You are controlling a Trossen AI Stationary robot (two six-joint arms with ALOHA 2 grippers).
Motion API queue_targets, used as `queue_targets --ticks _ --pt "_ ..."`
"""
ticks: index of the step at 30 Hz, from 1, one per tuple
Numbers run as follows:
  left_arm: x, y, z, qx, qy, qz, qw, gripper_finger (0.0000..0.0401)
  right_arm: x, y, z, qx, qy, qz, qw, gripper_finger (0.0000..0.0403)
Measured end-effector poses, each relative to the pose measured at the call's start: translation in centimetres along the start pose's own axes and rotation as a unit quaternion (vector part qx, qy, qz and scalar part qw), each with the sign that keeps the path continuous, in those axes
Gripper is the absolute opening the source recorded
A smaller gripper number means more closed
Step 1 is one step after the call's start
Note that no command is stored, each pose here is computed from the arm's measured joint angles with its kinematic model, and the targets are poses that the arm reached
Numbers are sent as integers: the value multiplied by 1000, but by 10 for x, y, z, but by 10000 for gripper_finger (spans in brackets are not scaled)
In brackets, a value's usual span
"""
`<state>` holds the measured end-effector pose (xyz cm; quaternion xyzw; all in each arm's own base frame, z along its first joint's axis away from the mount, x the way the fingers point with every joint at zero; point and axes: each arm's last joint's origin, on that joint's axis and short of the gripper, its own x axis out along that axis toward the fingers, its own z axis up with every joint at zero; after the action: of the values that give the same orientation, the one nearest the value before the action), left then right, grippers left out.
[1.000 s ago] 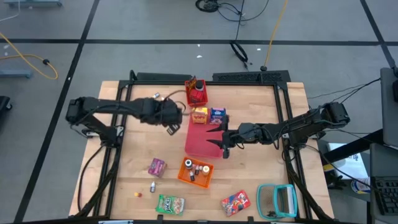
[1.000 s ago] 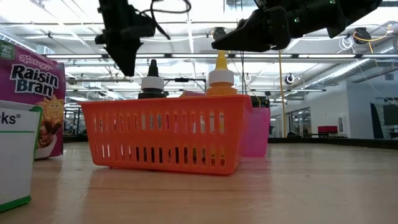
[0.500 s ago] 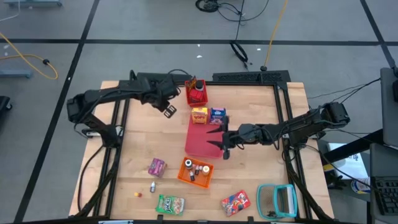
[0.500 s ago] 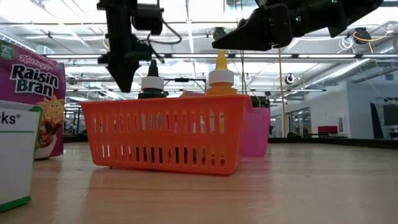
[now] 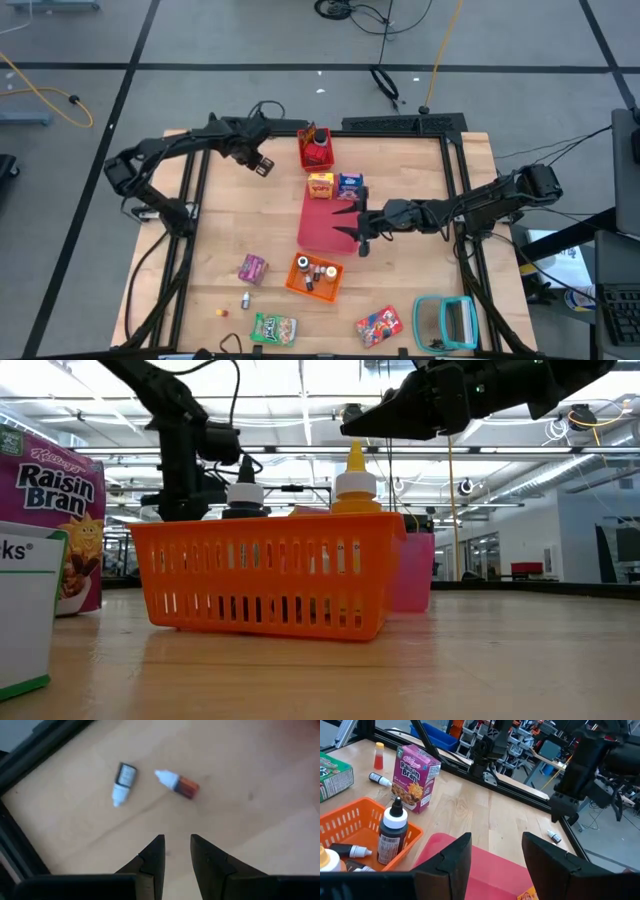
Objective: Pick & Place Kitchen Items
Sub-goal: Put the small brown food coloring bottle into the orange bin
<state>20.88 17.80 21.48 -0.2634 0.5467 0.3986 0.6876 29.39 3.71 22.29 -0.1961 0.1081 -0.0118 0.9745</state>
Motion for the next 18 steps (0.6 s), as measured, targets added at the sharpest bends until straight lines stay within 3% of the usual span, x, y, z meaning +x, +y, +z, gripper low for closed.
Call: queue_targets --ticks 10,18 --pt "18 34 4 -19 -20 19 999 92 0 0 0 2 0 0 1000 169" --pt "31 47 6 -11 -58 -4 998 92 0 0 0 3 -1 -1 1000 169"
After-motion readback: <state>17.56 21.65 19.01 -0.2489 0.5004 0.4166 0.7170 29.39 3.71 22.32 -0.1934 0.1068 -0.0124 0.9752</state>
